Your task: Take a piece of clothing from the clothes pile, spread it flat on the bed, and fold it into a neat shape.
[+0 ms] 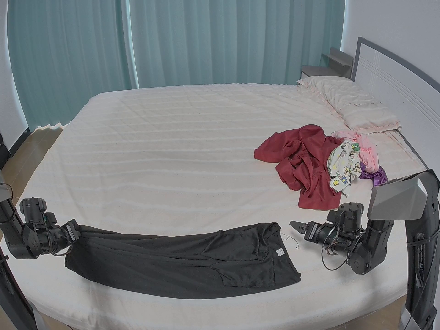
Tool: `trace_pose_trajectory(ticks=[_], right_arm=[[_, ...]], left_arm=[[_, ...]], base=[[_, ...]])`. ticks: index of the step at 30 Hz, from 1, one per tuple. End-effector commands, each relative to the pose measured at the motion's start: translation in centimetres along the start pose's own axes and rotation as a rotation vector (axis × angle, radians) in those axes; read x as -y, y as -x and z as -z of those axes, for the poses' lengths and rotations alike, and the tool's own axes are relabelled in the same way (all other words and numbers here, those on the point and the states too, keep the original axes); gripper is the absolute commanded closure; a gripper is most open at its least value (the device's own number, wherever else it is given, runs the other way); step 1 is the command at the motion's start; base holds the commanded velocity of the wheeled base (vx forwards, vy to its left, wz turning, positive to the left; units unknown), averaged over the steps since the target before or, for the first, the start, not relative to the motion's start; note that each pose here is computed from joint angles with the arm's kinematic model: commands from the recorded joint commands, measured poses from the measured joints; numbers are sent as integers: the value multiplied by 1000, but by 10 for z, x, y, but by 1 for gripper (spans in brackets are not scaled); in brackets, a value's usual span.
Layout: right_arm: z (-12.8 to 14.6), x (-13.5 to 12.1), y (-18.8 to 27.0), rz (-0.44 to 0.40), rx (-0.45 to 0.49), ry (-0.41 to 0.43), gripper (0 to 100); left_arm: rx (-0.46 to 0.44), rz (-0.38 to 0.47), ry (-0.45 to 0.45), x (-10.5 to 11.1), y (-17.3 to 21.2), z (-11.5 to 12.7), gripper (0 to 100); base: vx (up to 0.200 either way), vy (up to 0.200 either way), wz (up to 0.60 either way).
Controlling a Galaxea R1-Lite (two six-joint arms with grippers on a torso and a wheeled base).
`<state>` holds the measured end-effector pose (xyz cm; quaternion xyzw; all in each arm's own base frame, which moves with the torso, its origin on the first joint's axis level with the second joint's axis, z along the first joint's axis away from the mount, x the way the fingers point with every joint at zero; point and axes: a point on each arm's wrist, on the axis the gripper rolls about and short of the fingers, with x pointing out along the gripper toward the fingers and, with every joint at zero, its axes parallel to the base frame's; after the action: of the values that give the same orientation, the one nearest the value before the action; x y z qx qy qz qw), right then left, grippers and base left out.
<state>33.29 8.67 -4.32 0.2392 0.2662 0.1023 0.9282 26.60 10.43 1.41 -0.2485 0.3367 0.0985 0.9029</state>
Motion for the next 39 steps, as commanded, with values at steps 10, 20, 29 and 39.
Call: trace_pose_trajectory(ticks=[10, 20, 29, 39], right_arm=[[1, 0, 0, 0, -1, 0, 0], [0, 0, 1, -1, 0, 0, 0], [0, -1, 1, -3, 3, 0, 0], [-3, -2, 3, -7, 9, 1, 0]], left_arm=[[74, -125, 4, -40, 32, -48, 100], [30, -114, 31, -28, 69, -63, 100], [-54, -79, -12, 67, 85, -23, 100], [-58, -48, -77, 147, 83, 17, 100]], base=[[0, 0, 0], [0, 0, 0], [0, 0, 0], [0, 0, 0]])
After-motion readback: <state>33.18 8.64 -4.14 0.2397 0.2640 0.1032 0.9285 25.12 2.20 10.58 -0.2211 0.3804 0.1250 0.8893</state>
